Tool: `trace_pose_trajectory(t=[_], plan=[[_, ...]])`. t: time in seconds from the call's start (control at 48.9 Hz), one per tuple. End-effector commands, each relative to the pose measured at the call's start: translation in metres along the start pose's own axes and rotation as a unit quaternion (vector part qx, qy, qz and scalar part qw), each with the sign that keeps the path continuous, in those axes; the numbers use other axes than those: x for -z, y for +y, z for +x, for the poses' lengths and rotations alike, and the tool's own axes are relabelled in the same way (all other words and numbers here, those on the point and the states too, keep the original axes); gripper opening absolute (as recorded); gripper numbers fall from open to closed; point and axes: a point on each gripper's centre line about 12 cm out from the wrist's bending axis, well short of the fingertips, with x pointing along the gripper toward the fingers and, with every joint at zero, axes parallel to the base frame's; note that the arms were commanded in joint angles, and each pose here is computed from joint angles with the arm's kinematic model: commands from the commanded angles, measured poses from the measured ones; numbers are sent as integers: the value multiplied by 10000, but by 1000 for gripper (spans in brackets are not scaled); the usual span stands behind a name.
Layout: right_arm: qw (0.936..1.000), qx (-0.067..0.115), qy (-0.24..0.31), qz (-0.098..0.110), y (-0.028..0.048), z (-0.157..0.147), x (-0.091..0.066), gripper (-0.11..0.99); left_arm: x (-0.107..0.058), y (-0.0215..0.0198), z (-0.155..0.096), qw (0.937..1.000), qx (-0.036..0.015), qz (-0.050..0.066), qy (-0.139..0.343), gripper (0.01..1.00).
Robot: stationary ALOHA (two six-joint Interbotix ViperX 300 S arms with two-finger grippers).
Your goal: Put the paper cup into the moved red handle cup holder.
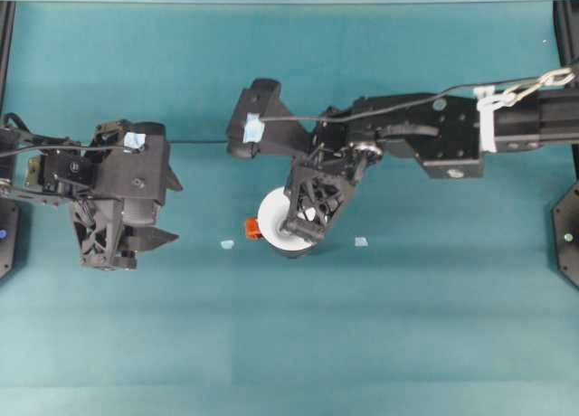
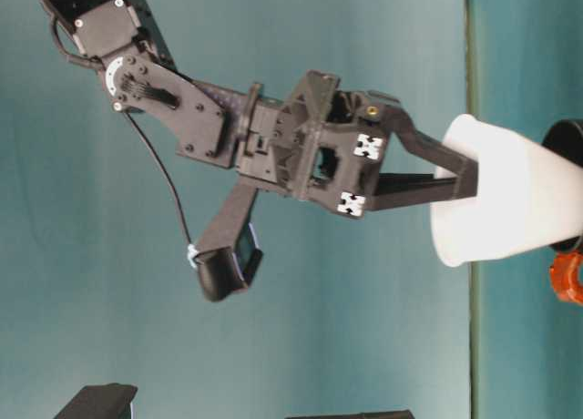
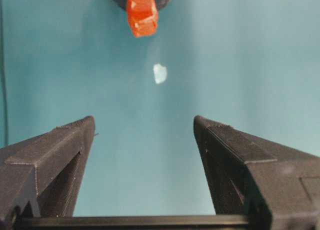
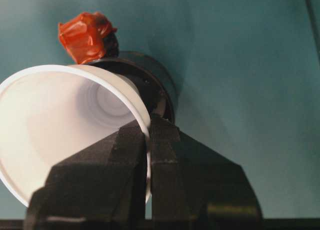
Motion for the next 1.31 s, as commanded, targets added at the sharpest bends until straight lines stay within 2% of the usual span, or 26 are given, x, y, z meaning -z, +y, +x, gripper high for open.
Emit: trace_pose_trajectory(t=[0.0, 0.695, 0.92, 1.023, 1.166, 1.227, 1.289], plan=[[9999, -20, -72, -76, 35, -23, -31, -108, -64, 2, -33, 9999, -11, 3, -130, 830], [9999, 27, 98, -80, 8, 83, 18, -109, -70, -11, -31, 9999, 3, 13, -131, 829], [9999, 24, 99, -80, 16, 80, 17, -104, -64, -12, -28, 9998, 5, -140, -124, 829], [9999, -5, 98, -74, 35, 77, 17, -86, -64, -13, -28, 9998, 10, -169, -124, 829], [9999, -19, 88, -111, 68, 79, 22, 21, -66, -16, -33, 9998, 10, -165, -131, 829], [9999, -24, 74, -118, 75, 79, 20, 125, -75, -16, -31, 9997, 9, -165, -154, 829], [9999, -20, 65, -123, 74, 79, 18, 273, -83, -15, -31, 9997, 8, -165, -185, 829]])
